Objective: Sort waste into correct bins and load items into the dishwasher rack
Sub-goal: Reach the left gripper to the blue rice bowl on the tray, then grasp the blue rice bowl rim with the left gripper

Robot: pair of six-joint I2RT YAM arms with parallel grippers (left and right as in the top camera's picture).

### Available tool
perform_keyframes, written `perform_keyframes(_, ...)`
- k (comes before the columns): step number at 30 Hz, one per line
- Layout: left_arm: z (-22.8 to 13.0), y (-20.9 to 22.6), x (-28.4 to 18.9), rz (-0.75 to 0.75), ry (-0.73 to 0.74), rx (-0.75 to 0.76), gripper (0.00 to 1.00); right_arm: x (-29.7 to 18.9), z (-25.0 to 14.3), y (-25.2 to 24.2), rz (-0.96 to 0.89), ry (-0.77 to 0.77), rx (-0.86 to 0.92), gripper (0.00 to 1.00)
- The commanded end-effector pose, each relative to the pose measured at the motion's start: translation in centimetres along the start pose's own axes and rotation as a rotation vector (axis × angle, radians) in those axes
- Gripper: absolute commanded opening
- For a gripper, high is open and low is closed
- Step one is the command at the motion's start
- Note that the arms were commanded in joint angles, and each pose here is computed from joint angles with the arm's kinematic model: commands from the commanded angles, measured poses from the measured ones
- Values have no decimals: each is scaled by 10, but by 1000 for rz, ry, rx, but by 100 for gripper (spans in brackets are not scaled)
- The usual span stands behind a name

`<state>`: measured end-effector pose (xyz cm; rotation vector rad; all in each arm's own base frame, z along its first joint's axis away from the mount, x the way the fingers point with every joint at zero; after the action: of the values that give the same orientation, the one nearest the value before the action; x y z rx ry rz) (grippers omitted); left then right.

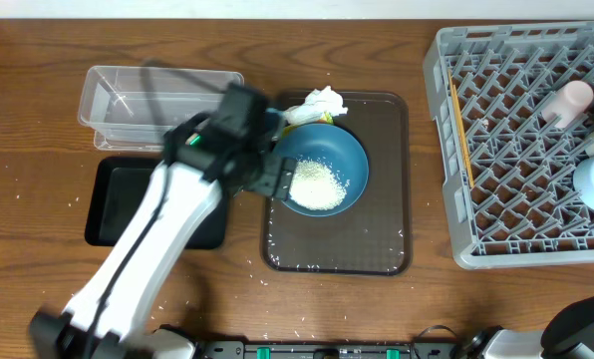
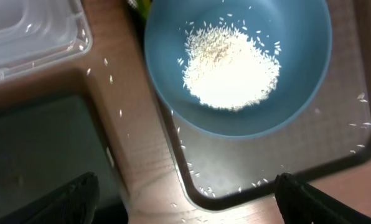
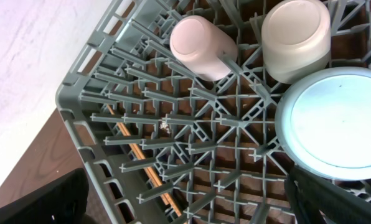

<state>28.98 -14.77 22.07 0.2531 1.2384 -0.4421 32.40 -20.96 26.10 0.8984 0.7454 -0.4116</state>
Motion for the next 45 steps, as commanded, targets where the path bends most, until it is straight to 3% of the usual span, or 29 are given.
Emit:
perform_keyframes(1, 16, -12, 19, 54, 36, 64, 92, 1, 0, -1, -3, 0, -8, 99)
perform_keyframes(11, 38, -95, 53, -172, -37, 215, 92, 1, 0, -1, -3, 0, -8, 99)
perform_keyframes(20, 39, -131, 59, -207, -77, 300, 92, 1, 0, -1, -3, 0, -8, 99)
perform_keyframes(30, 40, -140, 117, -188, -10, 309, 92, 1, 0, -1, -3, 0, -8, 99)
perform_keyframes(34, 37, -140, 139, -182, 27, 307, 87, 1, 0, -1, -3, 0, -8, 99)
perform_keyframes(41, 30, -139, 158, -175, 74, 307, 67, 1, 0, -1, -3, 0, -8, 99)
perform_keyframes(45, 27, -139, 166, -157, 90, 312, 63, 1, 1, -1, -4, 0, -8, 99)
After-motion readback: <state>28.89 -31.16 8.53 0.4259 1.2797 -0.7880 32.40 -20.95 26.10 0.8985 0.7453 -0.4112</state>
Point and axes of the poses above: each gripper's point midway between its finger pads, its own x axis out along the fingers, its own y axis along the line the jaws close on, z = x × y, the point moved 5 cm from there along -x, back along the fingers, and after that the axes turned 7 degrees about x, right-handed, at the moved point
